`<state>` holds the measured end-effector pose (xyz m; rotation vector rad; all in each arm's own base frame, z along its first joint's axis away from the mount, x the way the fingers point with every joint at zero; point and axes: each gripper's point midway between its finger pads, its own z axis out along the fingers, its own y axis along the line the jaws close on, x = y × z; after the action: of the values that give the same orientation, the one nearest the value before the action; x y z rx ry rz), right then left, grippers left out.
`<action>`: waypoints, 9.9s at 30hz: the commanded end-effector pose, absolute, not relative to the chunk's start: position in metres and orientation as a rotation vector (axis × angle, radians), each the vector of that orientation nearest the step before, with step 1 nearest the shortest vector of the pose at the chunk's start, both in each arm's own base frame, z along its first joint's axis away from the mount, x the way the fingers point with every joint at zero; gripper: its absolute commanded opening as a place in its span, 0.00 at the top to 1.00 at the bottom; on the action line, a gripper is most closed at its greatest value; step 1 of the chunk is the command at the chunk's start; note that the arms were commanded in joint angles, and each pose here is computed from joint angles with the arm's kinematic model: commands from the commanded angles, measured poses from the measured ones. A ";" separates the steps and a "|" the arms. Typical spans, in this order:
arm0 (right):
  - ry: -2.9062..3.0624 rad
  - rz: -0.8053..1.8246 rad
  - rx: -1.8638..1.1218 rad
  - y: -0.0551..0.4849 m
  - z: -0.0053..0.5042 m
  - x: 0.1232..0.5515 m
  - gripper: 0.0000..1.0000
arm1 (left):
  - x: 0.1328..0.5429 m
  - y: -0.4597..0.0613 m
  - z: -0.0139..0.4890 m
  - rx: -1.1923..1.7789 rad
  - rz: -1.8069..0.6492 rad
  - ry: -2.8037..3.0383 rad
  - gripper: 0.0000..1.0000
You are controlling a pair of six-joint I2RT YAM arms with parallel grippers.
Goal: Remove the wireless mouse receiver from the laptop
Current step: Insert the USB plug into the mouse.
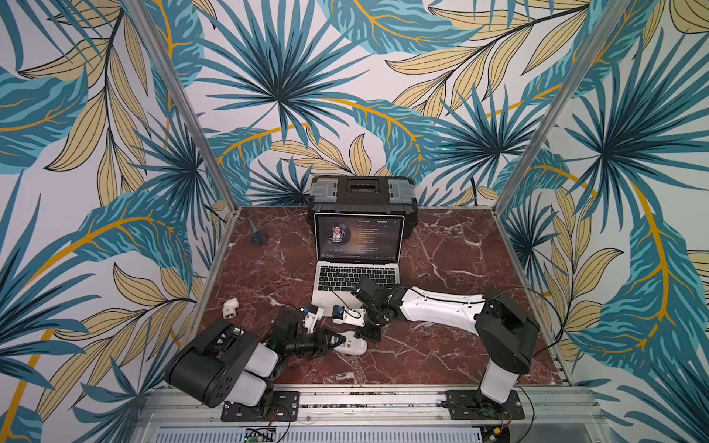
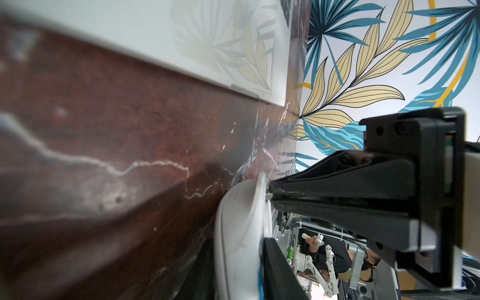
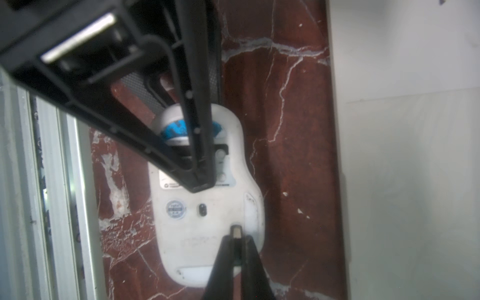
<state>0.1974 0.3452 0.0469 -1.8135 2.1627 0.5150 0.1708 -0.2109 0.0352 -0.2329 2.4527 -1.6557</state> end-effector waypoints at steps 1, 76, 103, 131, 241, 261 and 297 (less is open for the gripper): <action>2.198 0.486 -1.828 0.337 0.030 0.193 1.00 | 0.167 -0.212 0.034 -0.188 -1.650 2.422 0.84; 2.104 0.384 -1.813 0.321 0.162 0.222 0.35 | 0.202 -0.227 0.208 -0.033 -1.892 1.877 1.00; 1.933 0.944 -1.143 0.297 0.283 0.250 0.27 | 0.231 -0.227 0.205 -0.243 -1.852 1.937 1.00; 1.756 0.811 -1.555 0.290 0.242 0.205 0.61 | 0.198 -0.233 0.239 -0.269 -1.893 1.942 1.00; 2.228 0.454 -1.768 0.284 0.176 0.231 0.75 | 0.205 -0.238 0.239 -0.216 -1.875 1.891 1.00; 2.010 0.573 -1.708 0.284 0.220 0.211 0.30 | 0.207 -0.241 0.240 -0.209 -1.891 1.873 1.00; 1.857 0.773 -1.734 0.312 0.224 0.204 0.63 | 0.209 -0.241 0.231 -0.225 -1.877 1.894 1.00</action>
<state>0.2120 0.3117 0.2300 -1.7160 1.8485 0.7262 0.2052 -0.2403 0.2051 -0.2797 1.9825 -1.8576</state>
